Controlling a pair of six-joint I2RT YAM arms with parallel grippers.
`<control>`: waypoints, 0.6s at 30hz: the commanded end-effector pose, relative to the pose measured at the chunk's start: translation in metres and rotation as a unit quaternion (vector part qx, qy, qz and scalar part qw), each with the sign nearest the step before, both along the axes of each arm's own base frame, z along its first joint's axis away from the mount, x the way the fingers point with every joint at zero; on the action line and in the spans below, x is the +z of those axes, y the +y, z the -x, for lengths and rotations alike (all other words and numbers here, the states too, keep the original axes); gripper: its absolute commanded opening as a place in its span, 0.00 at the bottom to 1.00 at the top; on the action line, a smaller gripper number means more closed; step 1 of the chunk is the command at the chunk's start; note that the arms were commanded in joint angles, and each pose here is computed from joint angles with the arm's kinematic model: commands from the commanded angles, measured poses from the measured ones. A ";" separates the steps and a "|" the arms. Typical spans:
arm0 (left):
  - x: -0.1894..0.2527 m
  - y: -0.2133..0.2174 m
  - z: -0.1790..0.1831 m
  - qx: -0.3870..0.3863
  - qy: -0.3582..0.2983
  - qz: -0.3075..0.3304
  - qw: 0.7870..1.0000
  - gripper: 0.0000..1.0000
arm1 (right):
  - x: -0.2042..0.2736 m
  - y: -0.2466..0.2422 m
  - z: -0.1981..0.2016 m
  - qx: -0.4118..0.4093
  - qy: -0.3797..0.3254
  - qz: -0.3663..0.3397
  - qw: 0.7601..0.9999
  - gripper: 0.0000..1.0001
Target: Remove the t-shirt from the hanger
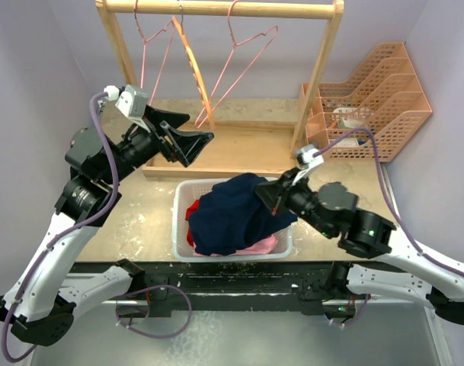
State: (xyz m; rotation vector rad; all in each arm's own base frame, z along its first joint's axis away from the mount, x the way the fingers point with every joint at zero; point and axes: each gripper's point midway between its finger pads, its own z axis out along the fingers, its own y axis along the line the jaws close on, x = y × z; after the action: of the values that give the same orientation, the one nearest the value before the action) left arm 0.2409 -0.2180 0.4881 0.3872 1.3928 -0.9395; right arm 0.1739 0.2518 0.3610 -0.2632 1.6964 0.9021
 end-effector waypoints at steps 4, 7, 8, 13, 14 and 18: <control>-0.014 0.006 0.024 -0.024 -0.008 -0.016 1.000 0.99 | -0.116 0.023 0.001 0.001 0.129 0.117 0.985 0.00; -0.031 0.009 0.029 -0.022 0.007 -0.028 0.999 0.99 | -0.145 0.043 0.008 0.036 0.157 0.129 0.978 0.00; -0.039 0.010 0.030 -0.022 0.016 -0.032 0.999 0.99 | -0.155 0.048 0.009 0.043 0.165 0.133 0.976 0.00; -0.073 0.010 0.038 -0.034 0.059 -0.044 0.997 0.99 | -0.194 0.060 0.005 0.030 0.206 0.158 0.965 0.00; -0.078 0.010 0.040 -0.037 0.064 -0.044 0.996 0.99 | -0.201 0.062 0.005 0.027 0.215 0.165 0.962 0.00; -0.095 0.017 0.039 -0.017 0.077 -0.048 0.996 0.99 | -0.229 0.069 0.001 0.021 0.236 0.190 0.953 0.00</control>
State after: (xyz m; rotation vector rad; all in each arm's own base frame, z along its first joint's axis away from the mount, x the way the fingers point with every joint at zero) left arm 0.2059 -0.2071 0.3994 0.4391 1.5806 -0.9581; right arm 0.1692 0.3065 0.1410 -0.4026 2.3009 0.6679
